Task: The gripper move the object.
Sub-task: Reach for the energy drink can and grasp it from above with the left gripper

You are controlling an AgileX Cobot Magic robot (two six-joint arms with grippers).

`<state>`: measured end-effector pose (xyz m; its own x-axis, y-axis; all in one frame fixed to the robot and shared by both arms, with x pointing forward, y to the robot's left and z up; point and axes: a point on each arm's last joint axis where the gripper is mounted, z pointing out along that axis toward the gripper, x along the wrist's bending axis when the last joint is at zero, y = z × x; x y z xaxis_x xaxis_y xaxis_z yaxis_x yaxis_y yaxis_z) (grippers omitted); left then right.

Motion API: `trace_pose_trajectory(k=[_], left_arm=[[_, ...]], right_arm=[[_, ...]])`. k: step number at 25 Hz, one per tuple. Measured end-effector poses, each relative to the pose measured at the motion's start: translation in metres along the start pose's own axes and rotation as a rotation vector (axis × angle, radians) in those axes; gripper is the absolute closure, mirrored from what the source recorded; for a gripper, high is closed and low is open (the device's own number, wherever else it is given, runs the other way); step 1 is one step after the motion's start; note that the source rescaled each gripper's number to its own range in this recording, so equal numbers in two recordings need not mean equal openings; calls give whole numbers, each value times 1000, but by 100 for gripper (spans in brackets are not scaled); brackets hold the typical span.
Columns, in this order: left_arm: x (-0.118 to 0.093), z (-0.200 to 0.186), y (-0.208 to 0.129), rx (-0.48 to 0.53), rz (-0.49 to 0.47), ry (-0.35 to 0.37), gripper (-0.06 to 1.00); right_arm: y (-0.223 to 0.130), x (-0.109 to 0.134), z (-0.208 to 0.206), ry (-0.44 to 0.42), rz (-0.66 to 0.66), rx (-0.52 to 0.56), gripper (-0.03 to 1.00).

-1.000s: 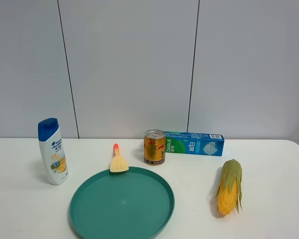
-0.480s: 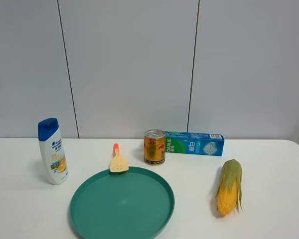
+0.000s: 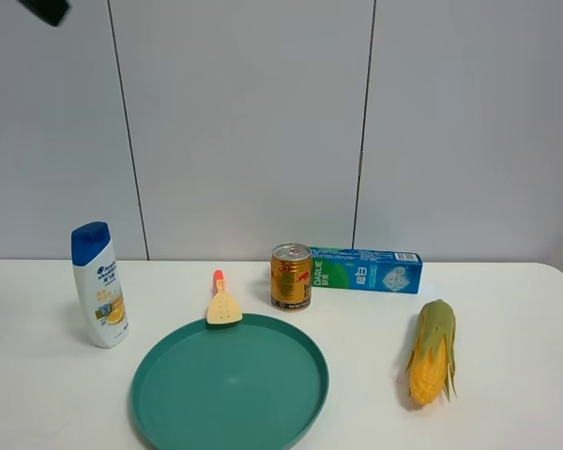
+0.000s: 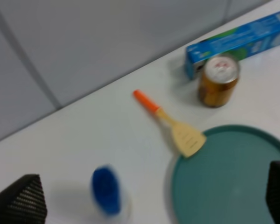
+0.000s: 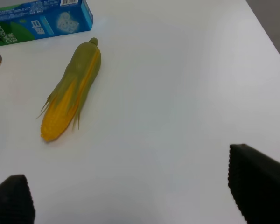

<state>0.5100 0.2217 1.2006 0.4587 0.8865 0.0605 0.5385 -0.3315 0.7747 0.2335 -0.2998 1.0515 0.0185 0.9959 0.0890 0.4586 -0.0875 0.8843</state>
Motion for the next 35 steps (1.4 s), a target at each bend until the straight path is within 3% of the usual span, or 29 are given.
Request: trace_pose_trajectory(k=[8,15,24,35], left_arm=[[-63,125,34,118,150,-171,-5],[-105,224,23,235,218,-236,-5],[-117,304,6,282,235,-241,-5],[-94,344,-7,282,193,-213,-5]], right_arm=[[0,0,0,0,0,0,-3],[0,0,0,0,0,0,-3],[0,0,0,0,0,0,-3],[0,0,0,0,0,0,-3]])
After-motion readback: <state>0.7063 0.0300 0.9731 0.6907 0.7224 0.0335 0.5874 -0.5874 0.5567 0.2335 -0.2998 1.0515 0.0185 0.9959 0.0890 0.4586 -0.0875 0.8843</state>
